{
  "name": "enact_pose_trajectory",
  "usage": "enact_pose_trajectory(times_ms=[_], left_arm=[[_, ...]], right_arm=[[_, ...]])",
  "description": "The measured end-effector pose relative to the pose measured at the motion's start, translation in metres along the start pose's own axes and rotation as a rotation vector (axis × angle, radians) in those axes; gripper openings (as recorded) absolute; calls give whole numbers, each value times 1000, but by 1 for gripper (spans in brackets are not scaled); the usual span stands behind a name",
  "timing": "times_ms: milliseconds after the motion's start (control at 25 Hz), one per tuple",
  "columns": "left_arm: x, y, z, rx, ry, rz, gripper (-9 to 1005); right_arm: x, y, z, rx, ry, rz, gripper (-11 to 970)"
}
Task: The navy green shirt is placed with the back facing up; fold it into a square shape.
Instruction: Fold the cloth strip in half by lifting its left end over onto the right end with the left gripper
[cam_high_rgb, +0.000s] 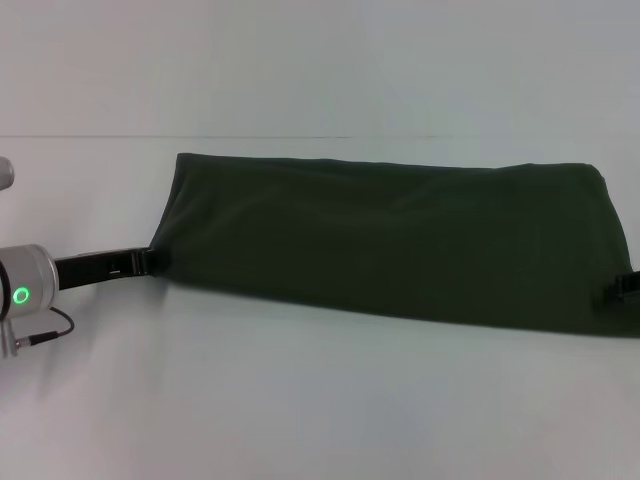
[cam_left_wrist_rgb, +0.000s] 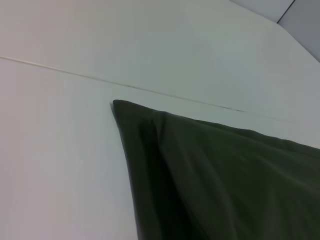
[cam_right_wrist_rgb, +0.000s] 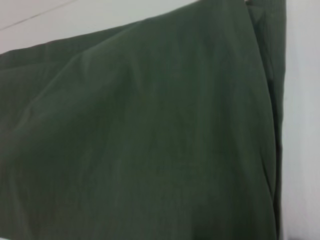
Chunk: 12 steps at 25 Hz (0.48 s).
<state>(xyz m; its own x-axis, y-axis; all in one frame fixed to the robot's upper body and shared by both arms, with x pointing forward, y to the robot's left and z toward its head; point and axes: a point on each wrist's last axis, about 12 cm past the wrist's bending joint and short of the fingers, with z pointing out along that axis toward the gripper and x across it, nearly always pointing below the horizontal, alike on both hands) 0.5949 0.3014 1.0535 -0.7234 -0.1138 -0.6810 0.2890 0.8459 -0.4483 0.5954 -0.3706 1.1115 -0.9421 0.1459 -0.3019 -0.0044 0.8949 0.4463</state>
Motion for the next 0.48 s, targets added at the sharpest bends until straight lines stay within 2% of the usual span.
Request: enact_pose_trajectory(times_ms=[480], left_arm=[[0, -3, 2, 3, -4, 3, 60]], right_arm=[[7, -2, 11, 2, 3, -1, 849]])
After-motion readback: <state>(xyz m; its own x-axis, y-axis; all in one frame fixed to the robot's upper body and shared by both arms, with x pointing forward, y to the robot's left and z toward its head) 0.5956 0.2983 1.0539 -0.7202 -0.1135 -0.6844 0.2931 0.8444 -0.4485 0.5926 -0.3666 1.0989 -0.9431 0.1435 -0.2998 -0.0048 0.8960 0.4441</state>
